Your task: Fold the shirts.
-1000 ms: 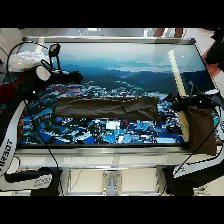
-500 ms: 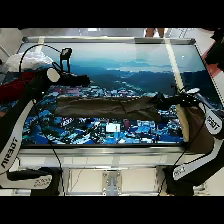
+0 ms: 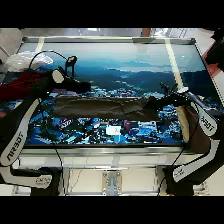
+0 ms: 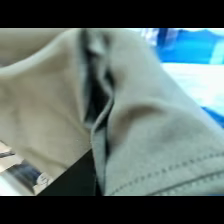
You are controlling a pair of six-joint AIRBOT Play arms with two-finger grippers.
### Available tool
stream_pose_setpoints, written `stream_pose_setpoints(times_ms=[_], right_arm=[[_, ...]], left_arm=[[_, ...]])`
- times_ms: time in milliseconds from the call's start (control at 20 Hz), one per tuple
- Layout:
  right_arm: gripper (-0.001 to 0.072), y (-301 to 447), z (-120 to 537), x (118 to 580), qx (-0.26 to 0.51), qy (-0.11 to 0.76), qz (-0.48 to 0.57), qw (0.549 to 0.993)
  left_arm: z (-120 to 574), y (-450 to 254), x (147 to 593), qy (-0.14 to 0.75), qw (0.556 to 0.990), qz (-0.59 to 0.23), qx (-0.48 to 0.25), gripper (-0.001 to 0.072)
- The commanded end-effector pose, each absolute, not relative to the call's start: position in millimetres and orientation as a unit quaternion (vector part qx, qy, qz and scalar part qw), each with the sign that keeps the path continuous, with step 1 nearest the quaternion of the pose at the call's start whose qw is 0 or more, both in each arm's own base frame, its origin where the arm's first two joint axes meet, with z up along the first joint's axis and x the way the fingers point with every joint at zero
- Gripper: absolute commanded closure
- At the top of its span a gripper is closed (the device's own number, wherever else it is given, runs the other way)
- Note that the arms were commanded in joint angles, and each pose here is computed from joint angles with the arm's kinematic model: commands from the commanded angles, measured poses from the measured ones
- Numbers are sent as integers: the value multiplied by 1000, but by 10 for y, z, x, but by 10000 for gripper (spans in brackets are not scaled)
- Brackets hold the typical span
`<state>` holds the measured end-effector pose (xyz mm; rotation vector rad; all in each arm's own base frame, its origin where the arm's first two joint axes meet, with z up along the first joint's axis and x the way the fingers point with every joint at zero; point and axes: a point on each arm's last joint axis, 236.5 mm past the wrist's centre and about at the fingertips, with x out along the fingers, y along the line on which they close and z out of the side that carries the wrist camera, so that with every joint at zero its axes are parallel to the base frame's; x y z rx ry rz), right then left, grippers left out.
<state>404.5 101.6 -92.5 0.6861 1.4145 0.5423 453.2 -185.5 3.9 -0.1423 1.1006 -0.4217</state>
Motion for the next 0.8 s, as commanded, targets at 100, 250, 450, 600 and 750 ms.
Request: stream_pose_setpoints(times_ms=[100, 250, 450, 600, 750], right_arm=[[693, 1145, -238, 3943, 296, 604, 279, 686], [693, 1175, 211, 3883, 282, 576, 293, 709], [695, 1386, 817, 3939, 249, 541, 323, 735], [696, 1768, 1245, 4043, 214, 508, 356, 754], [696, 2169, 1477, 4051, 188, 494, 381, 758]], left_arm=[[-417, -2404, 4179, 572, 775, -266, -43, 699], [-699, -2800, 3944, 588, 753, -296, -12, 698], [-973, -3129, 3871, 585, 750, -308, -8, 699], [-1049, -3226, 3904, 581, 753, -306, -28, 699], [-847, -3212, 4090, 561, 769, -302, -61, 698]])
